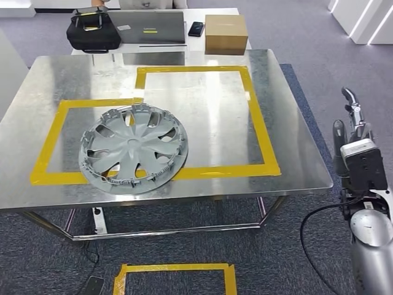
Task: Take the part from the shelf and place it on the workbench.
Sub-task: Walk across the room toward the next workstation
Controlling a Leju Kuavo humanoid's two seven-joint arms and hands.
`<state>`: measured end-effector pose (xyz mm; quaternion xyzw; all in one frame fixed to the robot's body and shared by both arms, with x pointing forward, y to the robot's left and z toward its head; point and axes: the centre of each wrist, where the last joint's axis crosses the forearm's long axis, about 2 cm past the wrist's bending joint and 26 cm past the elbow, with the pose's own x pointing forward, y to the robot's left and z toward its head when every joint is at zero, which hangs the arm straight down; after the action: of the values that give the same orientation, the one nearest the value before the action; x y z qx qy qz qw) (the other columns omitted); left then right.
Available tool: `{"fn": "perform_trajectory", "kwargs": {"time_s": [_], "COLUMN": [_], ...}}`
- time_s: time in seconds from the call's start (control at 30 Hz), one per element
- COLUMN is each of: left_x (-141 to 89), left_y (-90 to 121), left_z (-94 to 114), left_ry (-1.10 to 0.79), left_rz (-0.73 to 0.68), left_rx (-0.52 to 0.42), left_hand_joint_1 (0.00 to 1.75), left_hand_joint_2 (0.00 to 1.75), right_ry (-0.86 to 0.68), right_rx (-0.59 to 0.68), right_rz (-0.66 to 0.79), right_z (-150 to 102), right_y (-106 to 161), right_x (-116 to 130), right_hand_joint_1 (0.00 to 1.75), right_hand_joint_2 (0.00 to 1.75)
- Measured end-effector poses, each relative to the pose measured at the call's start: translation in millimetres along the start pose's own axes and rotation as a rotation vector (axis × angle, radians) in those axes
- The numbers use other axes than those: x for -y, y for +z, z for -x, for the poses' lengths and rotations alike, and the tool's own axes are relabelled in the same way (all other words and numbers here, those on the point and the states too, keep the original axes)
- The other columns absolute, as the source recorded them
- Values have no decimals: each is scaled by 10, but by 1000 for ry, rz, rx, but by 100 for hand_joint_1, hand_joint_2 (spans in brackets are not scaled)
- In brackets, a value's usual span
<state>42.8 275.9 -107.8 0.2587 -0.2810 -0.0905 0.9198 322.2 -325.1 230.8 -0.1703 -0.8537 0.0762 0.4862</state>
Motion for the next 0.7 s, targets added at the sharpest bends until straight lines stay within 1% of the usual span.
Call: {"fn": "perform_trajectory", "kwargs": {"time_s": [0.33, 0.7], "left_x": [-11, -47], "left_y": [1, -24], "left_z": [15, 18], "left_ry": [-10, -6], "left_rz": [-6, -20], "left_rx": [0, -3], "left_hand_joint_1": [0, 0], "left_hand_joint_2": [0, 0], "right_ry": [7, 10], "right_rx": [-8, -10], "right_rz": [-40, -48], "right_z": [40, 49], "right_y": [46, 75], "right_x": [-26, -34], "right_hand_joint_1": [0, 0], "right_hand_joint_2": [0, 0]}}
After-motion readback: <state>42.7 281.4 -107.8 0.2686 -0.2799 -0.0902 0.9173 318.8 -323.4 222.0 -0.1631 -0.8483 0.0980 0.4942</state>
